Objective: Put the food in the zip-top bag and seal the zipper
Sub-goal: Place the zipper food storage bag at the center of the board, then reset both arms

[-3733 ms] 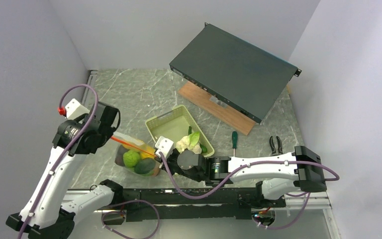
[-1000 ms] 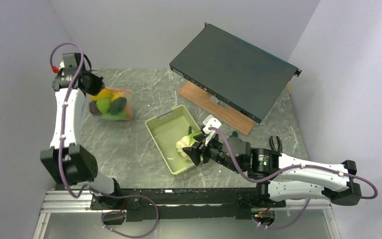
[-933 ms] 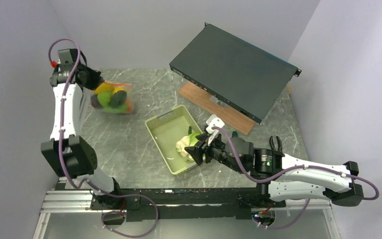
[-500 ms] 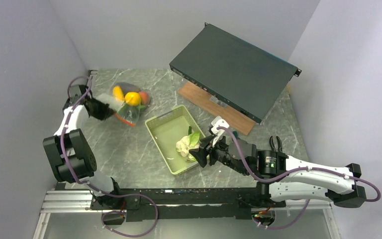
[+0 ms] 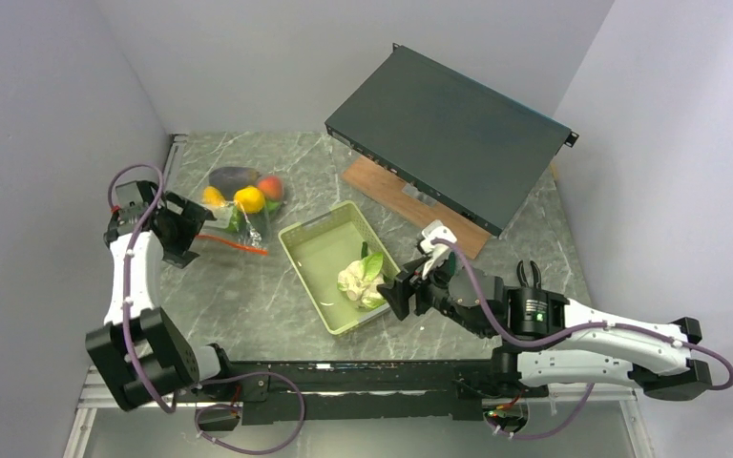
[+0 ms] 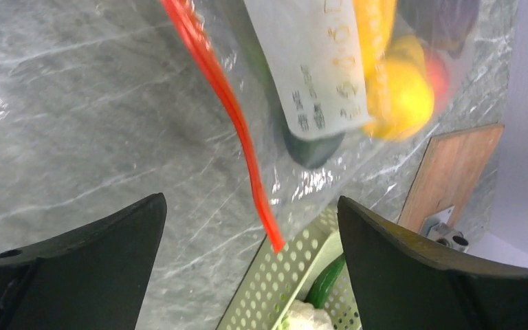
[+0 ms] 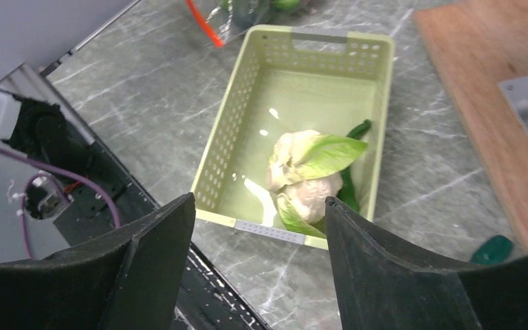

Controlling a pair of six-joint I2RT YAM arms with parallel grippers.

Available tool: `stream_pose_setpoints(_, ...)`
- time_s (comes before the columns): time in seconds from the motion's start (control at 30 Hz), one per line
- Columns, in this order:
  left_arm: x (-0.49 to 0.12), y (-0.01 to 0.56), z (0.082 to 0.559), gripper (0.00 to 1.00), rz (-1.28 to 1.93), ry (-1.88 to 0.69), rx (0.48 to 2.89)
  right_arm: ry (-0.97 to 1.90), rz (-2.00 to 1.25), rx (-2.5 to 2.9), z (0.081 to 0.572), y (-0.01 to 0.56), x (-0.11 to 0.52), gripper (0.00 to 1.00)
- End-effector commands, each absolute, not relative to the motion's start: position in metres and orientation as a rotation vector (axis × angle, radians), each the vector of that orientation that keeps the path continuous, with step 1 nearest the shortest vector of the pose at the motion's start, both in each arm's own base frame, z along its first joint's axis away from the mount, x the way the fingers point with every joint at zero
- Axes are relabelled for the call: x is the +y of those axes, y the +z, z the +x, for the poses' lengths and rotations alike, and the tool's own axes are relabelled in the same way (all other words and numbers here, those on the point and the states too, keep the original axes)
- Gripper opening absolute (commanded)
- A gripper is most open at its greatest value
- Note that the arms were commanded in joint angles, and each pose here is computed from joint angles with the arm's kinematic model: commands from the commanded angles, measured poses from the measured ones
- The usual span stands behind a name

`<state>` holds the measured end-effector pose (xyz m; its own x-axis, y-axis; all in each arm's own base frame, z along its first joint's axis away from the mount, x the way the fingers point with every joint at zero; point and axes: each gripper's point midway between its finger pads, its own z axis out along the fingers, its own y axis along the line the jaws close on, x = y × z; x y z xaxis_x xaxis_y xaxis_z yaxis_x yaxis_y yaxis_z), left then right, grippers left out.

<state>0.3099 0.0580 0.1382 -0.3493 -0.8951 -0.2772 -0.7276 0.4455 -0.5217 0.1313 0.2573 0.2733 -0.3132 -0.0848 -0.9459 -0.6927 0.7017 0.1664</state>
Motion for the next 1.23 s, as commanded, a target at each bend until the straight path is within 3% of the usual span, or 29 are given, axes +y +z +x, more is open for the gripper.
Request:
stream_pose_setpoints(0.0,0.050,0.178,0.282,1.00,-1.251,-0.393,2.155,0.620,-0.432,1.780,0.147,0.319,0.220,0.74)
stream_pose_setpoints(0.13,0.023,0.233,0.271,1.00,-0.978,-0.527,2.074,0.564,-0.361,1.756,0.153,0.350,0.192,0.82)
stream_pose_setpoints(0.27,-0.012,0.325,0.265,1.00,-0.615,-0.629,1.878,0.522,-0.318,1.714,0.158,0.384,0.172,1.00)
stream_pose_setpoints(0.4,-0.065,0.402,0.255,1.00,-0.295,-0.760,1.729,0.509,-0.264,1.662,0.162,0.421,0.155,1.00)
stream_pose_setpoints(0.53,-0.122,0.445,0.244,1.00,-0.031,-0.864,1.701,0.517,-0.214,1.600,0.164,0.454,0.138,1.00)
stream_pose_setpoints(0.63,-0.151,0.483,0.219,1.00,0.129,-0.951,1.544,0.538,-0.180,1.549,0.164,0.476,0.127,1.00)
stream_pose_setpoints(0.93,-0.148,0.552,0.157,1.00,0.284,-0.967,1.173,0.627,-0.113,1.411,0.157,0.522,0.096,1.00)
stream_pose_setpoints(1.2,-0.136,0.556,0.144,1.00,0.265,-0.917,1.165,0.560,-0.007,1.393,0.167,0.513,0.080,1.00)
